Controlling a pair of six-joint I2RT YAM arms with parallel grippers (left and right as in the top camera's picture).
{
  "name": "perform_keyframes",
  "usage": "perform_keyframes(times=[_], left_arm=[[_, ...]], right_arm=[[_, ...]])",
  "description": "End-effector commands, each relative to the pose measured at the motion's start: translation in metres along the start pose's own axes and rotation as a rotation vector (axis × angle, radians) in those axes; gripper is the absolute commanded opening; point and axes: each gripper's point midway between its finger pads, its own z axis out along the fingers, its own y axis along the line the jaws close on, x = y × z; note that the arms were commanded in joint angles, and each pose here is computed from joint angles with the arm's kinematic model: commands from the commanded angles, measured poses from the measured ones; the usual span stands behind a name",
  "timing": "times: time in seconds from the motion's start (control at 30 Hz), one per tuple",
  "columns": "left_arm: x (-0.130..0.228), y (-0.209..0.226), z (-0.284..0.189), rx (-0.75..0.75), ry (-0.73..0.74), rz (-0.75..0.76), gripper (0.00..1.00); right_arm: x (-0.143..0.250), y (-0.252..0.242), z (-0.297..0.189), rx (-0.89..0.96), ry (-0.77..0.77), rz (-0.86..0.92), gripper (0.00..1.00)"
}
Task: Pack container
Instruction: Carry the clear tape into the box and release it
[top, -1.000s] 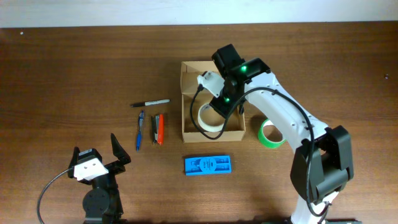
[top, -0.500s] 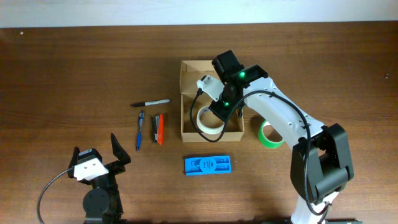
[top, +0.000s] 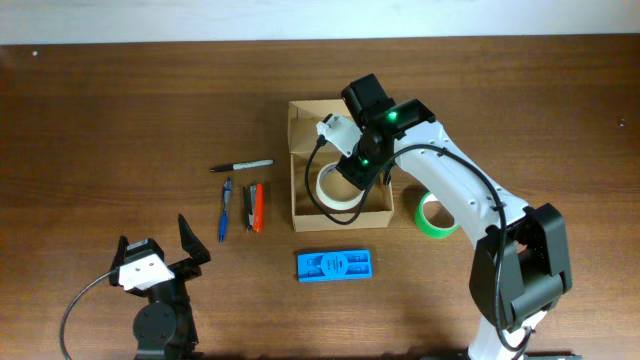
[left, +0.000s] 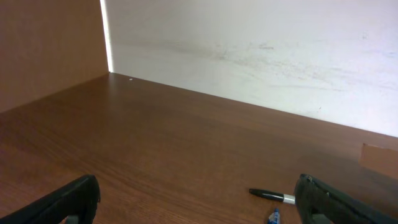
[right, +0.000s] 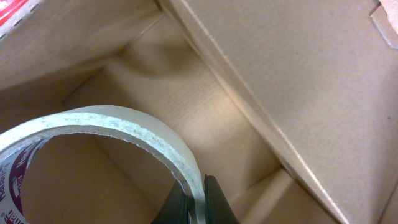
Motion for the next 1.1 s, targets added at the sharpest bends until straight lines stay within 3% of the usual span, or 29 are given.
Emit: perform_keyframes(times=[0.0,0.53,1.07], left_arm=[[0.001,0.000,0.000,0.005,0.001,0.005,1.00],[0.001,0.000,0.000,0.005,0.001,0.005,1.00],[0.001,0.000,0.000,0.005,0.001,0.005,1.00]], right_arm=[[-0.012,-0.004,-0.015,0.052,-0.036,-0.028,0.04],[-0.024,-0.013,-0.002,0.081,-0.080,-0.073,0.04],[-0.005,-0.007,0.018,0.055,-0.031,-0.065,0.04]])
